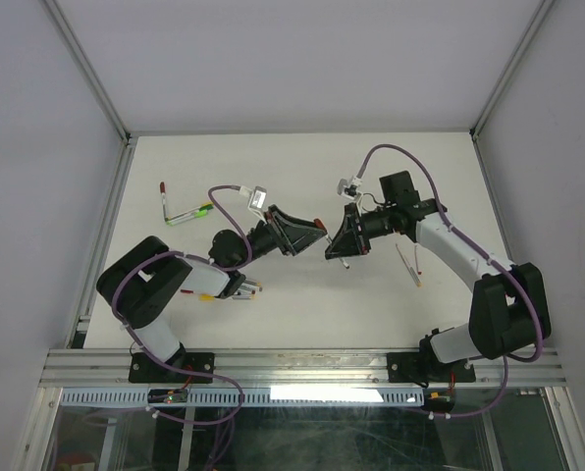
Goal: Open the pen caps
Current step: Open the pen cap from the pen.
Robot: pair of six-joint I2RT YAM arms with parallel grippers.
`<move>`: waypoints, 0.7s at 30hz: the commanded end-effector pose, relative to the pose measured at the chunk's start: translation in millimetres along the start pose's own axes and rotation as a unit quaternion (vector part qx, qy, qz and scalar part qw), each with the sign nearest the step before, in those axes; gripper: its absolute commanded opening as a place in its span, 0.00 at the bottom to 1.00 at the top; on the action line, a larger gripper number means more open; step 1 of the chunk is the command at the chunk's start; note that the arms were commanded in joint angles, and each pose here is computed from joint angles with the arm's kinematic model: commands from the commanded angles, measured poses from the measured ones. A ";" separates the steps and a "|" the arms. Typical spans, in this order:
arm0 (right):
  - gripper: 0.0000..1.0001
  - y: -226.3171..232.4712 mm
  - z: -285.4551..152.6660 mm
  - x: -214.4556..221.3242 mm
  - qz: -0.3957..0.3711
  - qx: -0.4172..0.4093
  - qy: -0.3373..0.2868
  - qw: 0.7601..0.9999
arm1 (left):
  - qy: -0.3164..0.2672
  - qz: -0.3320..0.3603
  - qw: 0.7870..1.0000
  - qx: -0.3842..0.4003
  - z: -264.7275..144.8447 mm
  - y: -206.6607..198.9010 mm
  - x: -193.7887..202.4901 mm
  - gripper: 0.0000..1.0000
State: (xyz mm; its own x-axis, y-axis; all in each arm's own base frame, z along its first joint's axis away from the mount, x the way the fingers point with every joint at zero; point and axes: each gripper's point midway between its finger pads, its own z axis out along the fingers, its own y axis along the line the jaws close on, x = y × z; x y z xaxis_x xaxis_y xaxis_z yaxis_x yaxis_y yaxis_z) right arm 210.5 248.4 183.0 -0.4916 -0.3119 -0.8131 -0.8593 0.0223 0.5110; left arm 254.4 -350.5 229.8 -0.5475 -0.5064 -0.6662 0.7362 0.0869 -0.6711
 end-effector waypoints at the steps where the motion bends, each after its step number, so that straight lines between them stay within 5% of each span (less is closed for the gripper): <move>1: 0.00 8.7 -2.4 -11.2 -0.021 -0.023 -0.011 0.999 | -0.058 0.057 0.986 0.143 -0.2 -69.9 -36.5 0.48; 10: 0.00 6.5 -0.7 -7.7 -0.010 -0.030 -0.005 0.999 | -0.062 0.081 0.984 0.149 4.0 -73.7 -41.8 0.37; 14: 0.00 5.6 -0.3 -6.5 -0.008 -0.031 -0.004 0.999 | -0.057 0.089 0.982 0.155 7.8 -75.9 -42.2 0.23; 17: 0.00 6.1 -0.5 -6.7 -0.007 -0.034 -0.004 0.999 | -0.055 0.094 0.981 0.158 8.3 -76.6 -41.6 0.00; 21: 0.00 6.9 0.2 -5.6 -0.002 -0.041 -0.004 0.999 | -0.073 0.126 0.979 0.145 1.5 -74.0 -50.9 0.00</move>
State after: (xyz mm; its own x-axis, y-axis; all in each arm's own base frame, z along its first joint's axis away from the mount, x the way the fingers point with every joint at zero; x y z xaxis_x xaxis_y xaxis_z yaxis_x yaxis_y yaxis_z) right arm 202.0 247.0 177.0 -0.5231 -0.3283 -0.7865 -0.8298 -0.0145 0.5579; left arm 247.5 -357.1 243.2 -0.5243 -0.4742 -0.7073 0.7892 0.0415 -0.6128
